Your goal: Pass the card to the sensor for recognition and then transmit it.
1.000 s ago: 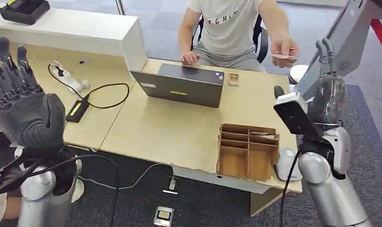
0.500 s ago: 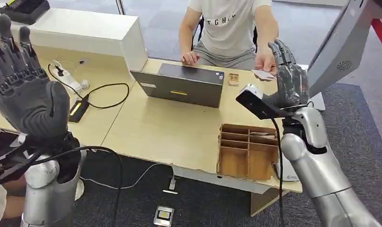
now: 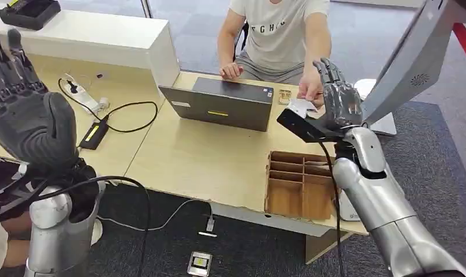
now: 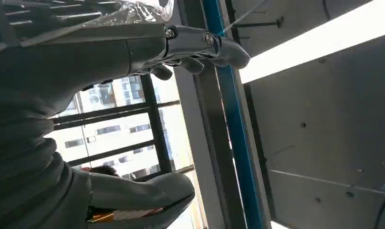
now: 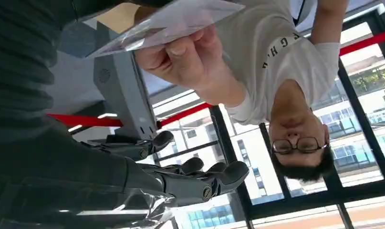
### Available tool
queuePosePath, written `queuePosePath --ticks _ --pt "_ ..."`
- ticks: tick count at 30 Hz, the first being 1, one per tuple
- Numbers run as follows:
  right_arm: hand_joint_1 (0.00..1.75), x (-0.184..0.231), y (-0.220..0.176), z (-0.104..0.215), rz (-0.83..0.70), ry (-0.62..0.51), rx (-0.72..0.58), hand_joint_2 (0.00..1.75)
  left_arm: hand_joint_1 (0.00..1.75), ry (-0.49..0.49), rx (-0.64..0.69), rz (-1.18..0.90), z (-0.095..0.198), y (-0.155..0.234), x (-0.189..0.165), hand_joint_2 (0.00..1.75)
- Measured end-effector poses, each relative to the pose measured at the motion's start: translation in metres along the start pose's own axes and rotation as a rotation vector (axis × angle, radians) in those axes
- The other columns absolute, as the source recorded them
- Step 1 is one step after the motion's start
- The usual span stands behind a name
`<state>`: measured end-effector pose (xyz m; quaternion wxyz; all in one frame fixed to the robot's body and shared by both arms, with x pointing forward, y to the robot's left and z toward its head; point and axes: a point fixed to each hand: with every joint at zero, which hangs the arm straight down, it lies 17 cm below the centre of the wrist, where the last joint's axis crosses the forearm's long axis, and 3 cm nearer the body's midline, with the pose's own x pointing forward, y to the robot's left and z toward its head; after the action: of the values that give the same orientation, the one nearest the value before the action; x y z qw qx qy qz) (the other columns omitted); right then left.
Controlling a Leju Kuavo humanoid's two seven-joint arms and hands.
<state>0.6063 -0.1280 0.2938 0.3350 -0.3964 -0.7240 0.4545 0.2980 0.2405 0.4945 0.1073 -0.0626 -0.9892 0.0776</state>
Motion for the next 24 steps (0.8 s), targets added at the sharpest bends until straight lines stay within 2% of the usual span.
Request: queuePosePath --ticks 4,5,6,7,17,24 --pt "0.00 -0.018 0.007 0.006 0.010 0.034 0.023 1.75 0.00 -0.001 0.008 -0.009 0.000 0.002 0.000 1.75" --pt "0.09 -0.022 0.008 0.008 0.014 0.039 0.026 1.75 0.00 -0.001 0.007 -0.010 0.000 0.002 0.000 1.75" --pt "1.54 -0.024 0.010 0.009 0.017 0.041 0.030 1.75 0.00 -0.001 0.006 -0.010 0.000 0.002 0.000 1.75" --pt "1.75 -0.026 0.011 0.010 0.018 0.045 0.033 1.75 0.00 -0.002 0.006 -0.011 0.000 0.002 0.000 1.75" --pt "1.75 -0.041 0.020 0.030 -0.018 0.071 0.043 1.75 0.00 0.003 0.022 -0.060 0.004 0.009 0.003 1.75" --pt "1.75 -0.040 0.011 0.039 -0.055 0.066 0.006 1.75 0.00 0.005 0.029 -0.072 0.007 0.012 0.007 1.75"
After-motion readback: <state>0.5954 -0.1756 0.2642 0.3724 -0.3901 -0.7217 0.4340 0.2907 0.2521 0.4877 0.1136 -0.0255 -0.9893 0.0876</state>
